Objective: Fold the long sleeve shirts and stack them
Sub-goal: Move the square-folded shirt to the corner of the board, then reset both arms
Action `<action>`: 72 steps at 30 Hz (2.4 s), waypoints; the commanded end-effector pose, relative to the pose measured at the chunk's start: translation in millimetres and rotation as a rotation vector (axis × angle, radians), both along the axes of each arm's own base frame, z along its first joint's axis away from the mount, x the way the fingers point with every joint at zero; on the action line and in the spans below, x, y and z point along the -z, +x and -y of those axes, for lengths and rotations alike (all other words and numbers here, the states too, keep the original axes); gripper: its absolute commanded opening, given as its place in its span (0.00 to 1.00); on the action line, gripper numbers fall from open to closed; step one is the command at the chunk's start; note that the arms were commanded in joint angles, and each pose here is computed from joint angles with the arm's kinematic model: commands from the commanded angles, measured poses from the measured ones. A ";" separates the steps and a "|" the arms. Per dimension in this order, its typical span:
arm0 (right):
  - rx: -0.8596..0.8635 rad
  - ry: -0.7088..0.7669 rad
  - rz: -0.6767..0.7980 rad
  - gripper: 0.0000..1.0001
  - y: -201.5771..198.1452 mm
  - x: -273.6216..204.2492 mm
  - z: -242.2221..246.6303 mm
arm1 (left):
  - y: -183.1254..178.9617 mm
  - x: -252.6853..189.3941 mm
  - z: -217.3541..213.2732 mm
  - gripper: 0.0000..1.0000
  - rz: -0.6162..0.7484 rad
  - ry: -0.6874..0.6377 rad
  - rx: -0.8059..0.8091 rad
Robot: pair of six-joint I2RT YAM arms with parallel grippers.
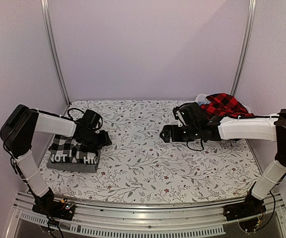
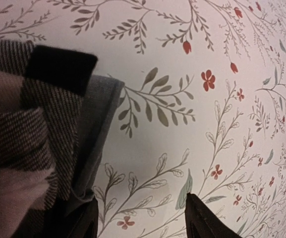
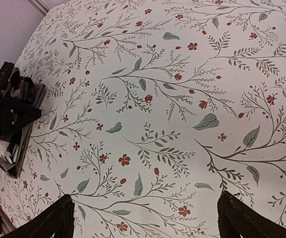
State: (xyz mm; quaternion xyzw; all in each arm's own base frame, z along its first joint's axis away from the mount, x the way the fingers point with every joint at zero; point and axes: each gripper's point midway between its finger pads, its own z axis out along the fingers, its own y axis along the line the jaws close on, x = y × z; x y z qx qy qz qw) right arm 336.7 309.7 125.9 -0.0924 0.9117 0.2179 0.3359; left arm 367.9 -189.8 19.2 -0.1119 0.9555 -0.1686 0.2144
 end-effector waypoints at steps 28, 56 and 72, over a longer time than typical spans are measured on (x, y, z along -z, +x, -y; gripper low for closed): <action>0.023 -0.011 0.012 0.99 2.7 -0.8 7.1 | -9.8 -72.4 -37.8 0.60 0.131 0.006 0.079; 0.245 0.162 0.601 0.99 -18.0 -216.4 100.1 | -24.8 -289.6 47.8 1.00 0.821 -0.165 0.299; 0.214 0.195 0.613 0.99 -25.4 -216.3 99.0 | -30.3 -288.9 44.7 1.00 0.854 -0.159 0.290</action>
